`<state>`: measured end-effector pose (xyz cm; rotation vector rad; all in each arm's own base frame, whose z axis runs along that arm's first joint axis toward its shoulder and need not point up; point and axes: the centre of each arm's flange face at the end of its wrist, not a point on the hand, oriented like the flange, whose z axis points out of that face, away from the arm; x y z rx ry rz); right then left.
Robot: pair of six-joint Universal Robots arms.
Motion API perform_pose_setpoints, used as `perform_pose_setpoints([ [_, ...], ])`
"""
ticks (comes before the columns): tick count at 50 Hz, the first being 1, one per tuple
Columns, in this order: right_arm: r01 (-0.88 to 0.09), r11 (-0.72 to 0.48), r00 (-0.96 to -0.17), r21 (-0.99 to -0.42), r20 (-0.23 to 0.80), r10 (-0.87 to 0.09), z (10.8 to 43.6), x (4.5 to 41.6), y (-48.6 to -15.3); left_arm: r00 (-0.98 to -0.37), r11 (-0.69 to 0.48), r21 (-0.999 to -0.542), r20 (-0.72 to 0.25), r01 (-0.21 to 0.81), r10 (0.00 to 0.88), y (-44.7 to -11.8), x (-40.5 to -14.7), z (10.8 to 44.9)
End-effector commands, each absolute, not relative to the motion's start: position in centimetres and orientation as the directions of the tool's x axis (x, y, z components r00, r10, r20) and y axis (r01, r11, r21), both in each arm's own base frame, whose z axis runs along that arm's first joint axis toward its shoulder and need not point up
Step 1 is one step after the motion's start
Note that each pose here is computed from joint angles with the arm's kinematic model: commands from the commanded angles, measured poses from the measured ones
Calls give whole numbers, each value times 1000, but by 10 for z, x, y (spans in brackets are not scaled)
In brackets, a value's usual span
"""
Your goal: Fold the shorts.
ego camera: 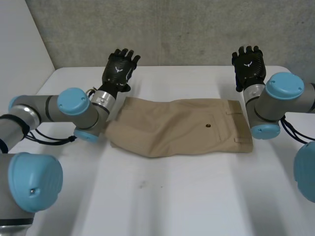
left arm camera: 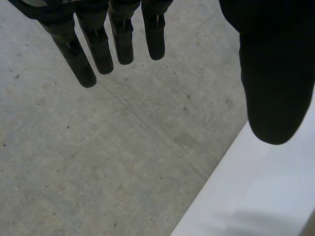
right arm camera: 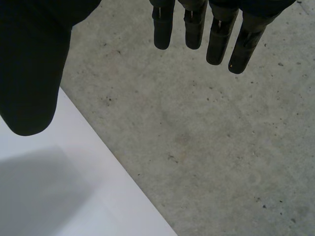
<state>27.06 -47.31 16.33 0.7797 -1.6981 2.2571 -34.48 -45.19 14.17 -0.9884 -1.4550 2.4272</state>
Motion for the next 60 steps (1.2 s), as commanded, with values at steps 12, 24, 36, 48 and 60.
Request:
perform_pose_setpoints([
  [12, -480, -157, -826, -863, 505, -251, 244, 241, -371, -826, -372, -908, -354, 191, 438, -377, -307, 219],
  [24, -400, 213, -865, -892, 290, -409, 196, 220, -310, -832, -106, -986, -166, 129, 530, -304, -283, 215],
  [36, -378, 228, -855, -897, 245, -456, 150, 217, -320, -823, 16, -985, -132, 169, 552, -260, -266, 187],
  [48, -379, 215, -863, -900, 259, -434, 121, 216, -342, -823, 50, -982, -123, 181, 555, -252, -263, 178],
  [60, -392, 134, -911, -910, 365, -189, 179, 154, -372, -827, 25, -985, -129, 171, 548, -249, -261, 190],
])
